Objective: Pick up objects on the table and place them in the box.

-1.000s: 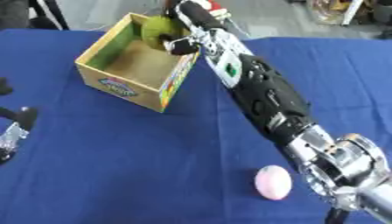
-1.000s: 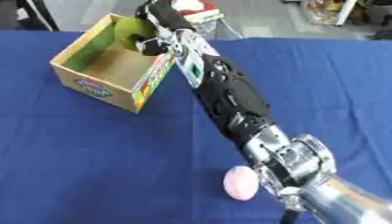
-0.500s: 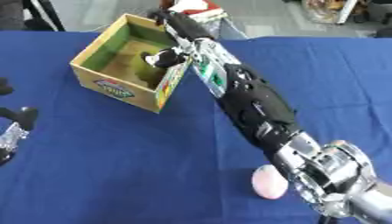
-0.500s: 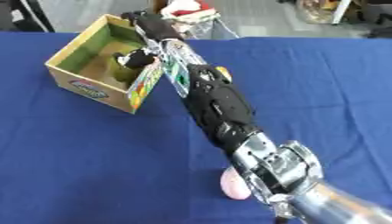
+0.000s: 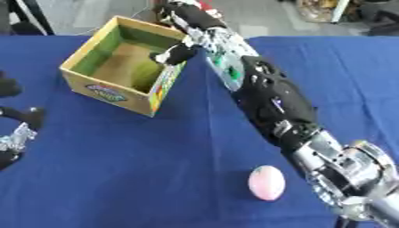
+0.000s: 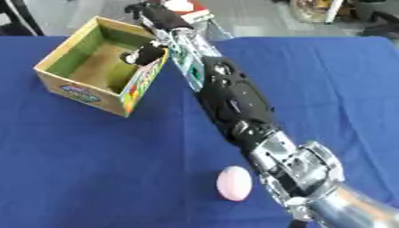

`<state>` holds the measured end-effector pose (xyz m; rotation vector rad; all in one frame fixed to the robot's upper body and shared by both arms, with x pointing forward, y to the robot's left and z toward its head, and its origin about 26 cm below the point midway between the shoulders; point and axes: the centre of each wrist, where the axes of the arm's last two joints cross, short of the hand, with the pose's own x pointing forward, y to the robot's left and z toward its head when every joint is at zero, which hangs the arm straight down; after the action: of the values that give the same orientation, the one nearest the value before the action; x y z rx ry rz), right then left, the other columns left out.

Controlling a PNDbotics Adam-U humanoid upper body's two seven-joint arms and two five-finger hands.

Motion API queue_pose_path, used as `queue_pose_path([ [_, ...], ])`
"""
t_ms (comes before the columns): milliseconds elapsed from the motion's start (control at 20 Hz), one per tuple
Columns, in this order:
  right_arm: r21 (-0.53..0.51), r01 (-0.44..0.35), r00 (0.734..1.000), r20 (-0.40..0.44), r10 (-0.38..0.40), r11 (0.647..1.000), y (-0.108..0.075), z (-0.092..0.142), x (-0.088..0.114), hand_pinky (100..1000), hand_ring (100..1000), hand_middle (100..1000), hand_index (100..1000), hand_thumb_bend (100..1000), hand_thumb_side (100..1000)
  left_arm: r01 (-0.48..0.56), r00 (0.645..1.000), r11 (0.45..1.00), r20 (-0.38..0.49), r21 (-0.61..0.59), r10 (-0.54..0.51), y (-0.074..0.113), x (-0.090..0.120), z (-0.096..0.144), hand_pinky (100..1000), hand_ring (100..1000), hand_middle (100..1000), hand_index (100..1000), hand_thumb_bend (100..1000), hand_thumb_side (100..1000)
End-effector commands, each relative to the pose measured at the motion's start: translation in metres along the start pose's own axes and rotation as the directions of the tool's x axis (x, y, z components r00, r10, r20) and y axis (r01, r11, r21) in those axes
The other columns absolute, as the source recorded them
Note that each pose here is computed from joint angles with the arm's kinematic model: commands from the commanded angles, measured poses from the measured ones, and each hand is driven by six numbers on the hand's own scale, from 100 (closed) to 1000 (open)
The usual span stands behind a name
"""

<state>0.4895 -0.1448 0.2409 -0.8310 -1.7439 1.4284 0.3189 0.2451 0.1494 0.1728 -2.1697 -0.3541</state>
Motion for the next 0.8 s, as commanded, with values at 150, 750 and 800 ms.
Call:
queue_pose_path([
  [150,0.044,-0.023,1.0,0.016,0.022,0.999,-0.027,0.024,-0.023,791,816,812,938,441,353,0.048,0.999,0.999,0.002,0.024,-0.048,0.013,0.002,0.001,502,742,692,824,528,270],
  [750,0.315,0.031,0.989,-0.146,0.016,0.948,0.041,0.055,-0.081,812,826,824,902,411,327,0.057,0.998,0.998,-0.008,0.032,-0.056,0.015,0.0,0.004,502,743,694,824,524,272],
  [800,0.318,0.03,0.987,-0.16,0.022,0.947,0.044,0.056,-0.083,813,826,824,898,406,323,0.057,0.998,0.998,-0.008,0.032,-0.057,0.015,0.0,0.004,502,743,694,824,524,272],
])
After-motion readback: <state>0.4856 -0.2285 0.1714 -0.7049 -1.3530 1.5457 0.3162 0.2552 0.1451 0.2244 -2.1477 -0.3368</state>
